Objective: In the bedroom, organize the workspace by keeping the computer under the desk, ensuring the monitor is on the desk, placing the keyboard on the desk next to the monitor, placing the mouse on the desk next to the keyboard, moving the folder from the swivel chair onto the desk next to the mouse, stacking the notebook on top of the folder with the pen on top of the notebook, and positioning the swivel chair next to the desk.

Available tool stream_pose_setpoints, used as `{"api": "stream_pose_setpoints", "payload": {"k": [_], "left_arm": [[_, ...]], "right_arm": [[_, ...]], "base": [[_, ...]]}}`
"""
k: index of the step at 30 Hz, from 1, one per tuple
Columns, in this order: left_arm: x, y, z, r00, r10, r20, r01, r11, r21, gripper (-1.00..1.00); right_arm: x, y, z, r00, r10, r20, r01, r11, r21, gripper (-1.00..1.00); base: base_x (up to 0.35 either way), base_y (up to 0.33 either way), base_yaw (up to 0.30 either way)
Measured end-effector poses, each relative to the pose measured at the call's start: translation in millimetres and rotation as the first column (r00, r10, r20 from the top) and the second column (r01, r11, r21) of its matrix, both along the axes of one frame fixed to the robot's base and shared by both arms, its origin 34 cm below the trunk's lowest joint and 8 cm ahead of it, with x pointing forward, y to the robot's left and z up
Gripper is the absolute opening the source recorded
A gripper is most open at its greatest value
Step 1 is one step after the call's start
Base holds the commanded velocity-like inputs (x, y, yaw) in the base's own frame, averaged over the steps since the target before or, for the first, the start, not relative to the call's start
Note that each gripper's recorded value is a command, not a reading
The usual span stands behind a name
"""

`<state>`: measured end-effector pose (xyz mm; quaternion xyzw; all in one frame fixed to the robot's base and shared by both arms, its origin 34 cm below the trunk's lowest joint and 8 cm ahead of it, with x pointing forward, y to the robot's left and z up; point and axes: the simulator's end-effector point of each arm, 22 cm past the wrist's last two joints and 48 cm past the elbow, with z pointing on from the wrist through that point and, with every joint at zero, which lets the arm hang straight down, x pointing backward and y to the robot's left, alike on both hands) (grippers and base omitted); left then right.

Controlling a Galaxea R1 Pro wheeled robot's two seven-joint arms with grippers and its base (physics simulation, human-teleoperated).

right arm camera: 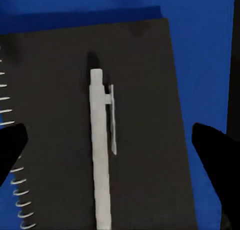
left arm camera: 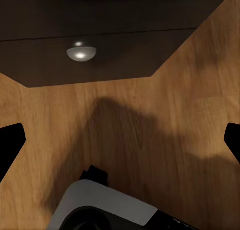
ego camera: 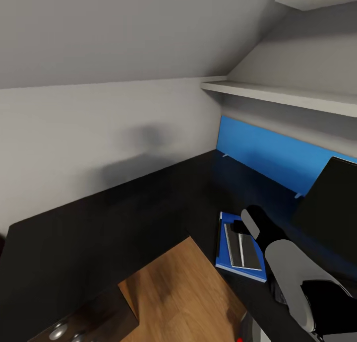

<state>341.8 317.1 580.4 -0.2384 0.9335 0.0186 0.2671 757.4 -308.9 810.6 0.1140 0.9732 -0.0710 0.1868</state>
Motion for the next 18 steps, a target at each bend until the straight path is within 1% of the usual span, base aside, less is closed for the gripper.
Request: {"api": "stream_pose_setpoints", "payload": {"k": [18], "left_arm": [[-3, 0, 19, 1.000, -0.002, 0.001, 0.002, 1.000, -0.001, 1.00]], "right_arm": [[-1, 1, 21, 1.000, 0.000, 0.009, 0.000, 1.000, 0.000, 1.00]], "base": [[0.000, 0.000, 0.000]]}}
